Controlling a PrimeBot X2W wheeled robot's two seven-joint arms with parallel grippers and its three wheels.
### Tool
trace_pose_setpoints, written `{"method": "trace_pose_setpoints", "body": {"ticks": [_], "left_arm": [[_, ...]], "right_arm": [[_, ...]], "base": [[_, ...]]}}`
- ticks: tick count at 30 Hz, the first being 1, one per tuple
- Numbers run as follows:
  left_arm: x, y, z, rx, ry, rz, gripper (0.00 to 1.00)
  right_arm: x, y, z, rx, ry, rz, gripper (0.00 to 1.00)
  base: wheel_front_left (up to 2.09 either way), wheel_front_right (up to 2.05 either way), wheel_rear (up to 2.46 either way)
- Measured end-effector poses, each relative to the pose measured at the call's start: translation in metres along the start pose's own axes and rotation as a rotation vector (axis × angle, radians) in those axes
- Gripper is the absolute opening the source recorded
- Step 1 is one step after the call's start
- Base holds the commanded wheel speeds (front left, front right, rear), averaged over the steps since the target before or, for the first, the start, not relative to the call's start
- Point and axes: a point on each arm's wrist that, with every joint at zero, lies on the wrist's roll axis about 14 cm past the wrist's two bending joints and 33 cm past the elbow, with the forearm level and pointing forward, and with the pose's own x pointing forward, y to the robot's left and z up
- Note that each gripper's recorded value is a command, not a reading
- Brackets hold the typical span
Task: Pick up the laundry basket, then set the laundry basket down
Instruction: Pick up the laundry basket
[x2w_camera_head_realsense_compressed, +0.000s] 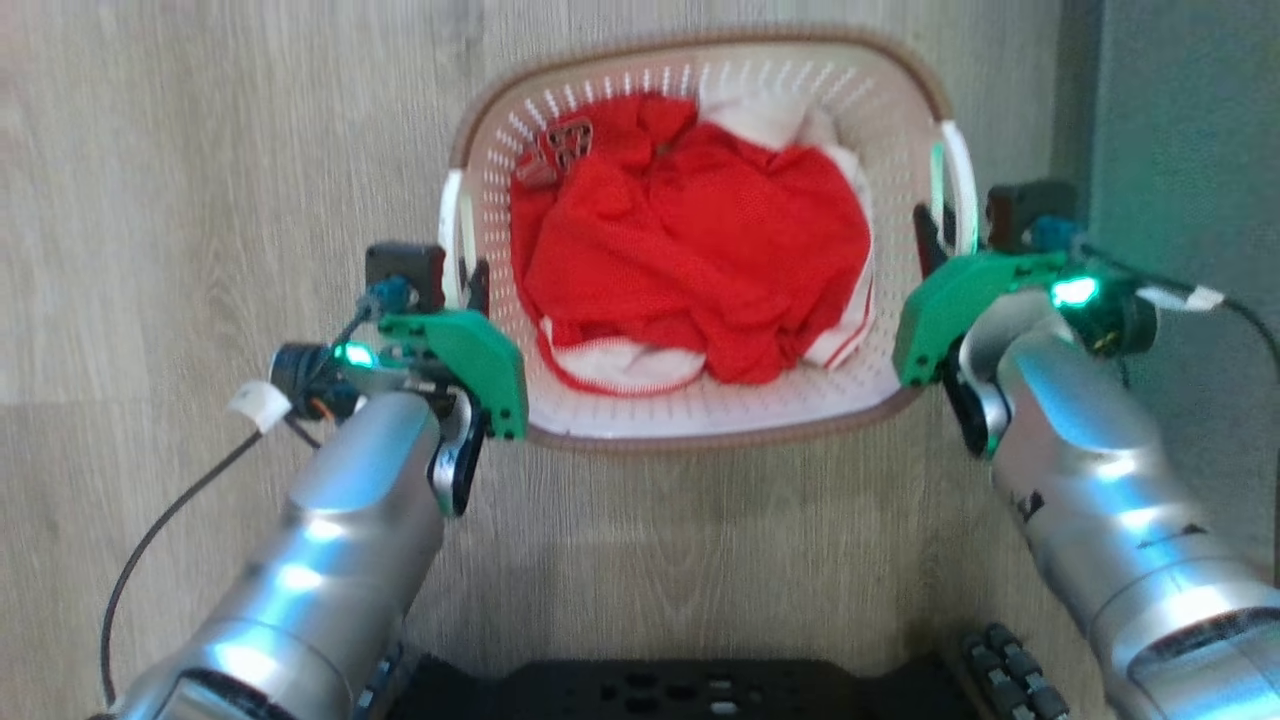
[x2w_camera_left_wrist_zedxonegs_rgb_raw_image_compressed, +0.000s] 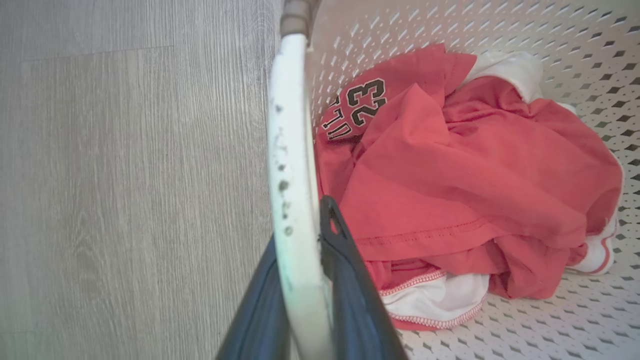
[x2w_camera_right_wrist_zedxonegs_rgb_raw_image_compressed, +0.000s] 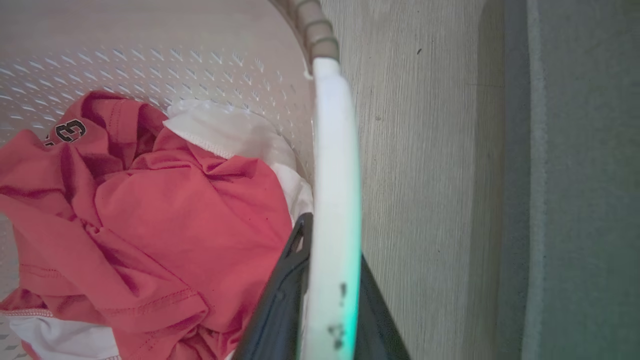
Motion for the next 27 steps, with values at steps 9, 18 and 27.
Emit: {"method": "trace_pose_setpoints", "body": {"ticks": [9, 18, 27], "left_arm": [[-0.035, -0.009, -0.009, 0.006, 0.030, -0.015, 0.00], [-0.068, -0.018, -0.017, 0.014, 0.049, -0.025, 0.00], [-0.105, -0.029, -0.036, 0.016, 0.079, -0.037, 0.00]], "right_arm": [[-0.040, 0.012, -0.005, 0.026, 0.031, -0.008, 0.00], [-0.077, 0.021, -0.008, 0.041, 0.051, -0.013, 0.00], [-0.120, 0.031, -0.025, 0.064, 0.088, -0.025, 0.00]], "base": [[0.00, 0.00, 0.00], [0.00, 0.00, 0.00], [0.00, 0.00, 0.00]]}}
